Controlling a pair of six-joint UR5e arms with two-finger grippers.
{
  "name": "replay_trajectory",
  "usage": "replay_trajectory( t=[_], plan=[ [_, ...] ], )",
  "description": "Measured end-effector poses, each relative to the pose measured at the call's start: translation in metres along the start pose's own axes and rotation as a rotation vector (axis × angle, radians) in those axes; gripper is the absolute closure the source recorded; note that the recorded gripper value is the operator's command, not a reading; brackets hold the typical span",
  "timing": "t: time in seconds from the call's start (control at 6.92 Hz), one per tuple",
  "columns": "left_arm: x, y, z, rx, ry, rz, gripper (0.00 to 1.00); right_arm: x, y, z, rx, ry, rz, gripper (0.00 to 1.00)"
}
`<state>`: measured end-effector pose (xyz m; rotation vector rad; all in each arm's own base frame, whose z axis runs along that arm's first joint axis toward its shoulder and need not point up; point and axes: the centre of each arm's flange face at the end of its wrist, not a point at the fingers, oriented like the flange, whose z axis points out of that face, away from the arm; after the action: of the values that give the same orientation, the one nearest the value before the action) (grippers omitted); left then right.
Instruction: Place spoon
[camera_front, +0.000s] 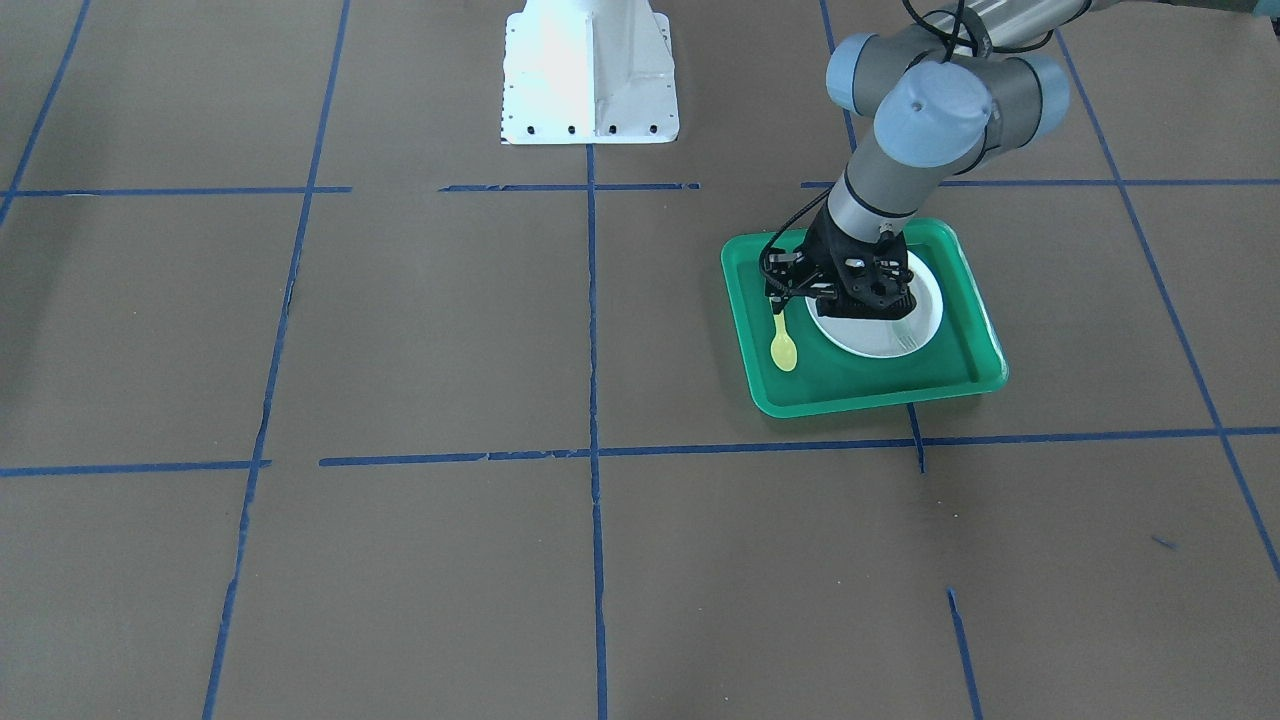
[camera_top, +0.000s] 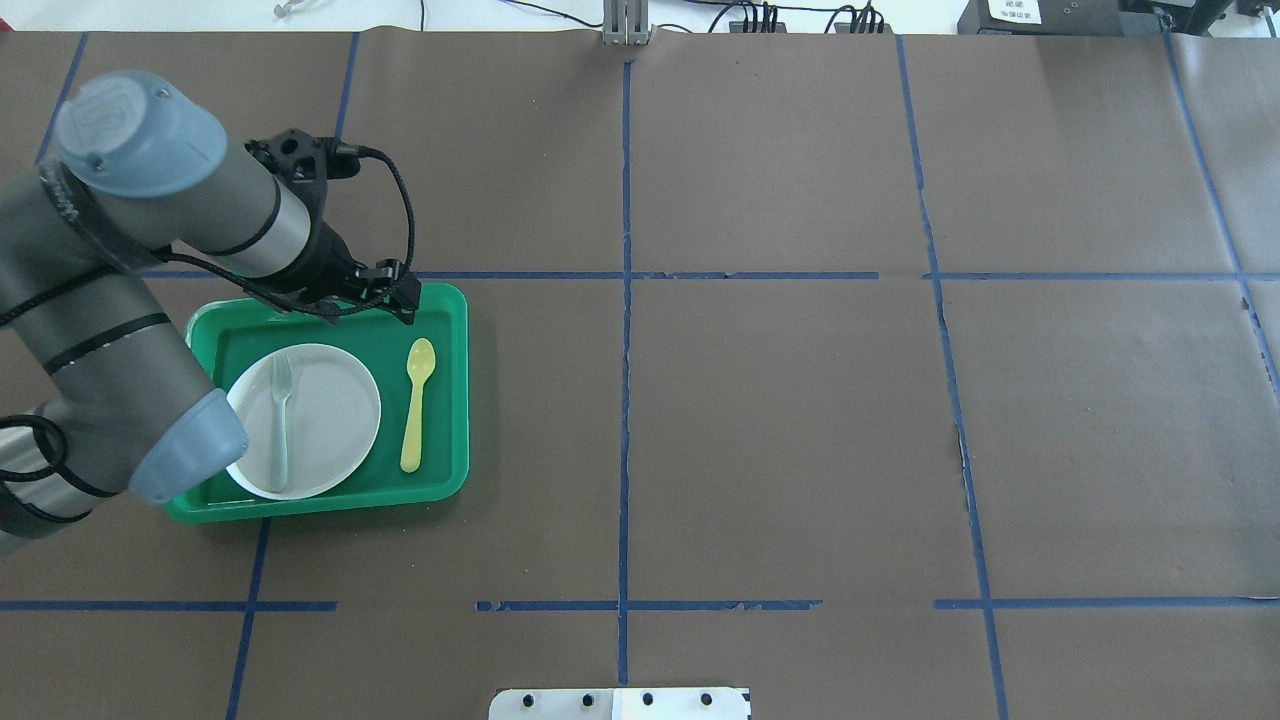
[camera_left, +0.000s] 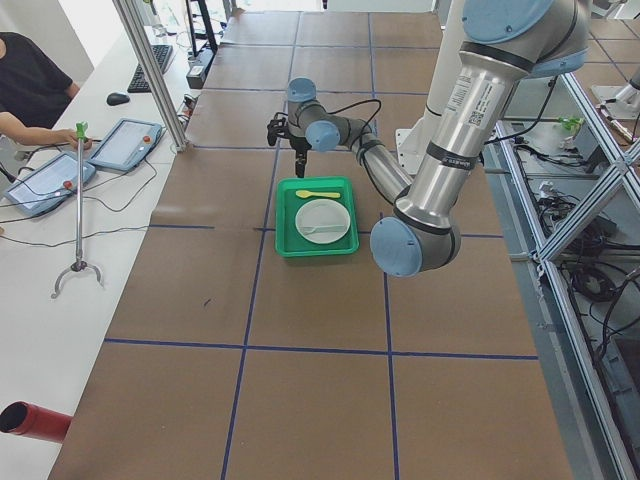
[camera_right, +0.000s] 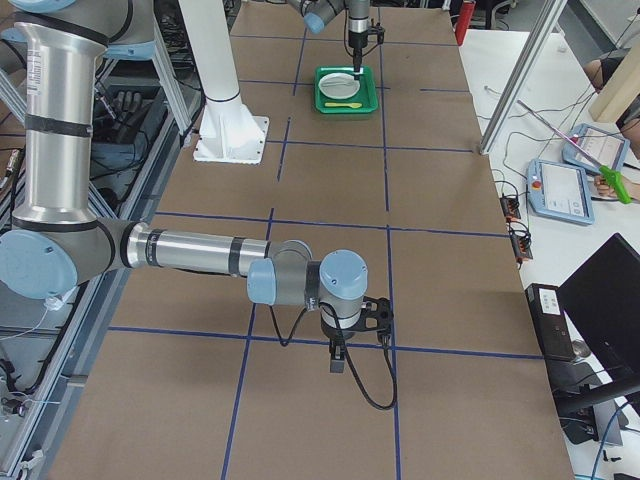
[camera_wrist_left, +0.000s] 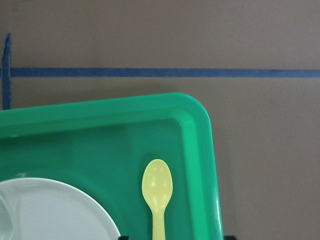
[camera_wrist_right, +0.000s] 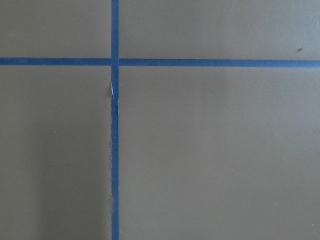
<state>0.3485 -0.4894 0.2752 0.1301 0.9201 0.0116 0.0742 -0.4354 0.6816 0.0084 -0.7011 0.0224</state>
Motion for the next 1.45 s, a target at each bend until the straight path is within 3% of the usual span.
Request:
replay_trajectory(
  t=[0.29, 0.58, 0.72, 1.01, 1.16, 1.45],
  plan=[
    [-0.067, -0.043, -0.061, 0.109, -0.046, 0.108, 0.0, 0.0, 0.0, 0.0, 0.0, 0.0, 0.0, 0.0],
    [-0.163, -0.056, -0.084, 0.12, -0.149, 0.277, 0.0, 0.0, 0.0, 0.0, 0.0, 0.0, 0.001, 0.0],
    [-0.231, -0.055, -0.094, 0.095, -0.195, 0.309, 0.0, 0.0, 0.0, 0.0, 0.0, 0.0, 0.001, 0.0],
    [-0.393, -0.027, -0.107, 0.01, -0.224, 0.213, 0.0, 0.0, 0.0, 0.0, 0.0, 0.0, 0.001, 0.0],
    [-0.459, -0.004, -0.105, -0.036, -0.203, 0.167, 0.0, 0.0, 0.0, 0.0, 0.0, 0.0, 0.001, 0.0],
    [-0.513, 0.032, -0.092, -0.097, -0.128, 0.107, 0.0, 0.0, 0.0, 0.0, 0.0, 0.0, 0.001, 0.0]
  ],
)
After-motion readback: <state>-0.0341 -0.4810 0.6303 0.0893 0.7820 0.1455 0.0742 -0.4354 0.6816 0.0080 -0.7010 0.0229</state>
